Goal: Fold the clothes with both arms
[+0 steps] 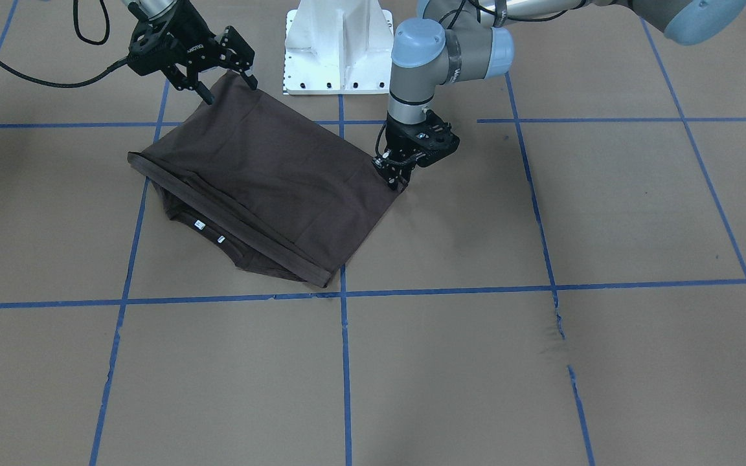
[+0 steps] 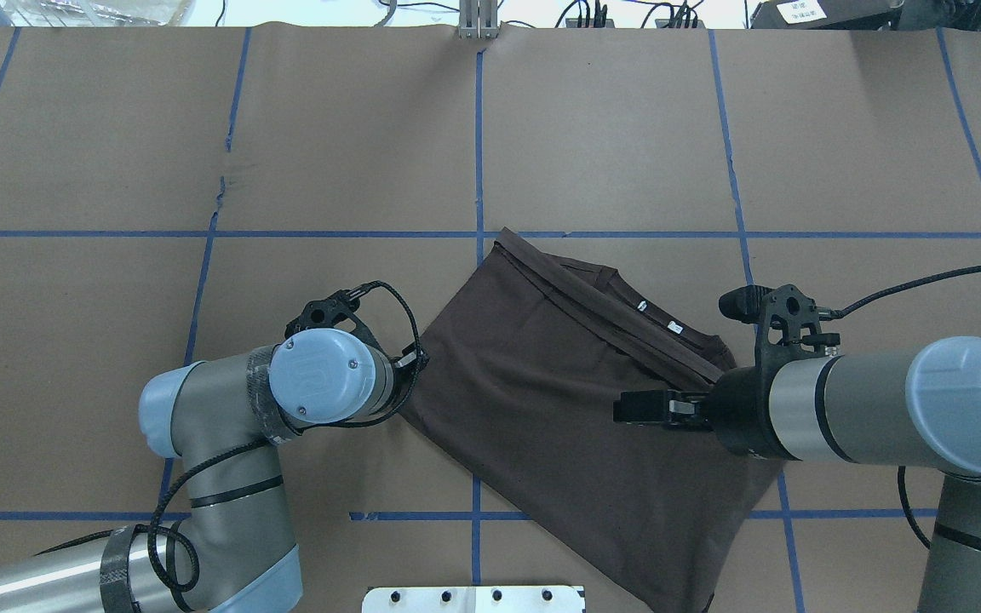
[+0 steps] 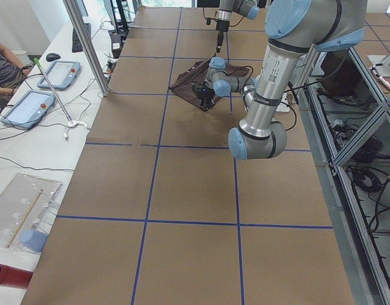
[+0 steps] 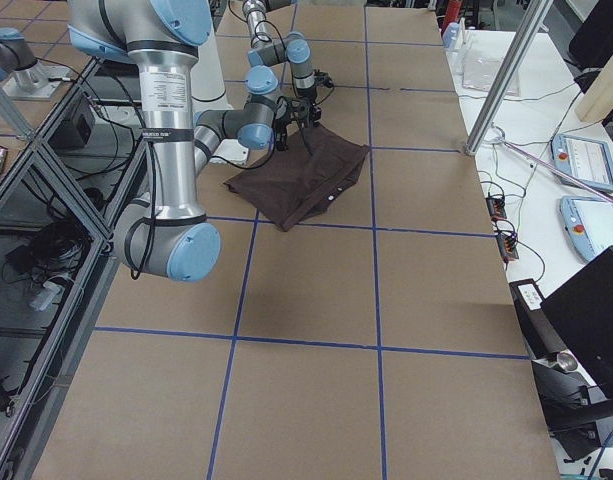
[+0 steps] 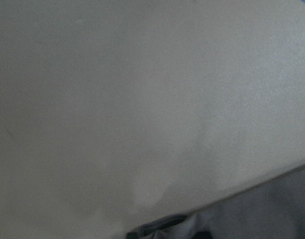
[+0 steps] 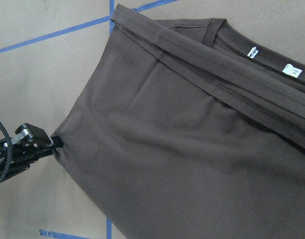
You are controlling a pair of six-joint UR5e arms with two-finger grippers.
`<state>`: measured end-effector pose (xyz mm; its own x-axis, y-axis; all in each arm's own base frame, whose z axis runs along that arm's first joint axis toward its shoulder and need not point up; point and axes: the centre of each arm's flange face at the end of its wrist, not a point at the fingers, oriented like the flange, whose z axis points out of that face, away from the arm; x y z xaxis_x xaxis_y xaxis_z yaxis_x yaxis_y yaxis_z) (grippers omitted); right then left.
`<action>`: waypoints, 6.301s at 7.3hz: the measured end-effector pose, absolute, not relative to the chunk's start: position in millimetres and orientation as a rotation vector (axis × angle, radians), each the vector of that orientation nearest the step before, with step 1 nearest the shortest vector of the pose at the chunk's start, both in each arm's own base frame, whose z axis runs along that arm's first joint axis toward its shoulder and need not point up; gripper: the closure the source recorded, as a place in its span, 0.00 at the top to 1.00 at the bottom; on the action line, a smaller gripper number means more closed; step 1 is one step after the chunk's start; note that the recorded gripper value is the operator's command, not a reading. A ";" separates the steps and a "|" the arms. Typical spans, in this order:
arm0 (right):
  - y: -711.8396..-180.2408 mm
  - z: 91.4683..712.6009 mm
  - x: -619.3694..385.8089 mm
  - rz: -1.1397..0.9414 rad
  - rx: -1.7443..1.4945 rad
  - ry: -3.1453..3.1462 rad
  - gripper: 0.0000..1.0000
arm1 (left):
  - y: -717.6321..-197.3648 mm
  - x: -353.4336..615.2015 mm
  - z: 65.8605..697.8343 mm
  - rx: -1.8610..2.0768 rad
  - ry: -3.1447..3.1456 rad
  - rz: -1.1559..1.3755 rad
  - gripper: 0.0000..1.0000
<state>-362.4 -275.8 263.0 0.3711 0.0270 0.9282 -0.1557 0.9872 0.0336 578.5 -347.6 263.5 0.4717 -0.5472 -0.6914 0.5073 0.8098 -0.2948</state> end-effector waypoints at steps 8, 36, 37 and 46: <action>-280.1 263.6 -358.9 0.124 0.119 -1.184 1.00 | -532.6 493.3 284.1 0.192 0.823 -0.658 0.00; -330.2 288.8 -570.9 -0.020 -0.004 -0.647 1.00 | -471.8 368.9 214.0 0.205 0.925 -0.299 1.00; -330.2 289.1 -570.9 -0.019 -0.006 -0.641 1.00 | -471.5 369.4 213.8 0.204 0.925 -0.298 1.00; -338.1 336.1 -518.7 -0.013 -0.014 -0.535 1.00 | -465.6 375.5 204.7 0.202 0.944 -0.289 1.00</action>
<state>-518.7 -338.1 336.1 0.8602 -0.0089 0.5099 0.0162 0.9998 -0.0099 375.5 -465.6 204.7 0.5523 -0.1553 -0.8191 0.3301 0.9429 0.0438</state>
